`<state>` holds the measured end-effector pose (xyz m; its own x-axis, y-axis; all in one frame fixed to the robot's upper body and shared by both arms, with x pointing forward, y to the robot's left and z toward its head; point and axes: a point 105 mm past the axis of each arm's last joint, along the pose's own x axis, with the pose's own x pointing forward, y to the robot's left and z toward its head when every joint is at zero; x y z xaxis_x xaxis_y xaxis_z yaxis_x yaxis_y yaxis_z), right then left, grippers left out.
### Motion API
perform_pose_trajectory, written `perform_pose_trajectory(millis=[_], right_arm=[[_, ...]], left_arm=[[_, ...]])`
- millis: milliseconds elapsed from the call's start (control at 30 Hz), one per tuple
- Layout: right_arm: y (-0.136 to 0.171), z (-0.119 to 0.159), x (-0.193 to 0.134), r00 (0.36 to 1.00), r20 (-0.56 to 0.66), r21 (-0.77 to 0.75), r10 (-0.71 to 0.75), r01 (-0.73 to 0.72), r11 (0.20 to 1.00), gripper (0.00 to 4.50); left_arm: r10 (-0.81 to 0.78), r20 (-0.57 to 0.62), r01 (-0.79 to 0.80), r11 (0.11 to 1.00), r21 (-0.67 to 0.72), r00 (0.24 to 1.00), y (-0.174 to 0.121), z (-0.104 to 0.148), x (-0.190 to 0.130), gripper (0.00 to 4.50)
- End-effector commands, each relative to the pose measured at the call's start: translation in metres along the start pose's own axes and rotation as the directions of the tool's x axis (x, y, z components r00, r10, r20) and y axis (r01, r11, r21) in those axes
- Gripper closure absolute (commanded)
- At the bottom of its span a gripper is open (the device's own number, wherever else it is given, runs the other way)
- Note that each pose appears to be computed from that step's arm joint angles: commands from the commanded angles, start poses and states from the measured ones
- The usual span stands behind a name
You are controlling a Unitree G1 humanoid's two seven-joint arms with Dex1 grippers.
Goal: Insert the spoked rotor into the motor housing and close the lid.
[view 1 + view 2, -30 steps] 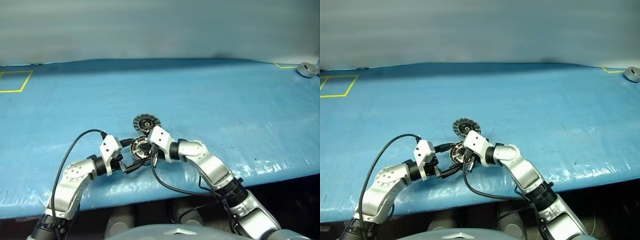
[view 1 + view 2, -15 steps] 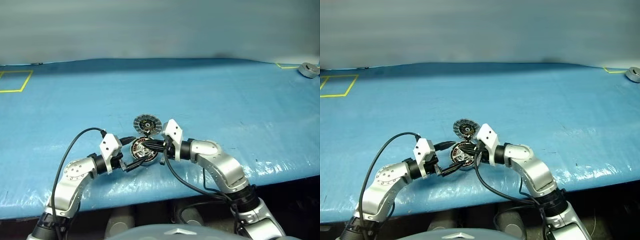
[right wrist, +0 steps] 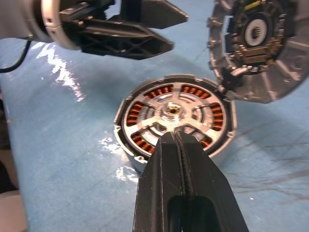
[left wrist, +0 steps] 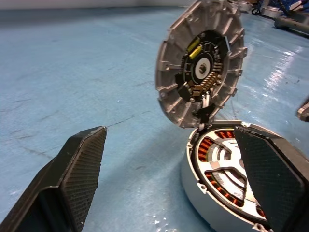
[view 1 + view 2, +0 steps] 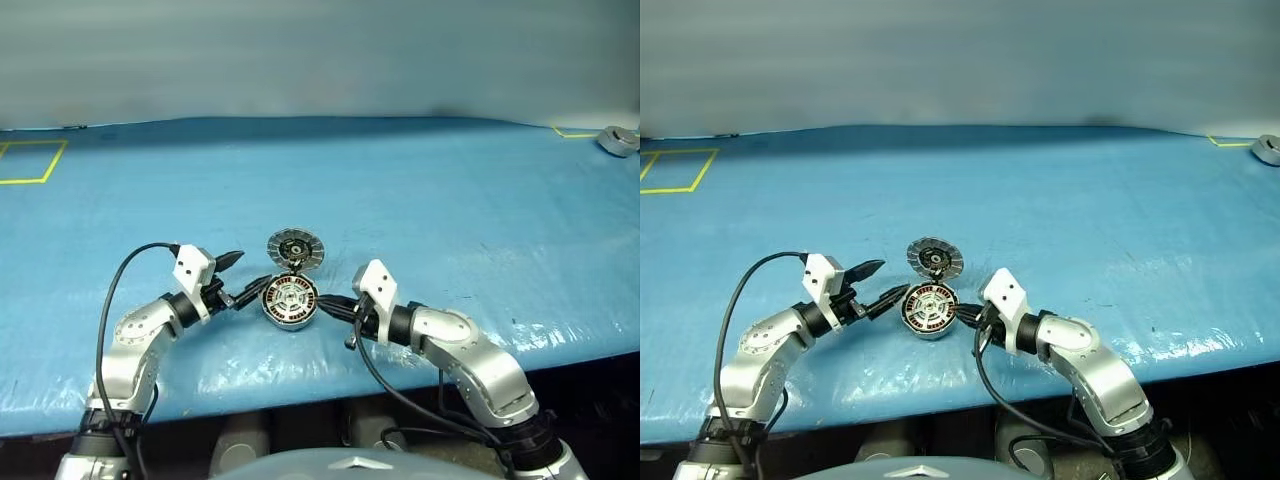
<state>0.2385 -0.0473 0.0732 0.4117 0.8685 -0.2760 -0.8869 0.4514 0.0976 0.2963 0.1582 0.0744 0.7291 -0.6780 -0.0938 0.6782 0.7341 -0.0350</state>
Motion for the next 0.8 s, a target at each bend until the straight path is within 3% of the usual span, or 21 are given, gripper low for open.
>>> perform_pose_trajectory(millis=[33,333,533,667,800], right_arm=[[0.001,0.013,0.0,0.999,0.039,-0.026,0.007,-0.006,1.0,4.5],[-0.003,0.01,-0.001,1.0,0.008,-0.049,0.0,0.0,0.999,4.5],[0.003,0.005,-0.003,0.999,-0.013,-0.001,0.036,-0.036,0.999,4.5],[0.001,0.004,-0.012,0.999,-0.029,-0.031,0.018,-0.019,0.999,4.5],[0.001,0.003,-0.02,1.0,-0.028,-0.024,-0.01,0.01,1.0,4.5]], left_arm=[[0.017,0.062,-0.018,1.0,0.021,0.998,0.012,0.015,0.007,1.57],[-0.097,0.051,0.091,0.989,0.114,0.994,0.031,0.038,0.058,4.49],[-0.274,0.01,0.266,0.943,0.198,0.962,0.018,0.062,0.087,4.49],[-0.432,-0.058,0.428,0.85,0.306,0.9,-0.006,0.076,0.098,4.49],[-0.543,-0.188,0.571,0.734,0.367,0.819,-0.024,0.068,0.095,4.49]])
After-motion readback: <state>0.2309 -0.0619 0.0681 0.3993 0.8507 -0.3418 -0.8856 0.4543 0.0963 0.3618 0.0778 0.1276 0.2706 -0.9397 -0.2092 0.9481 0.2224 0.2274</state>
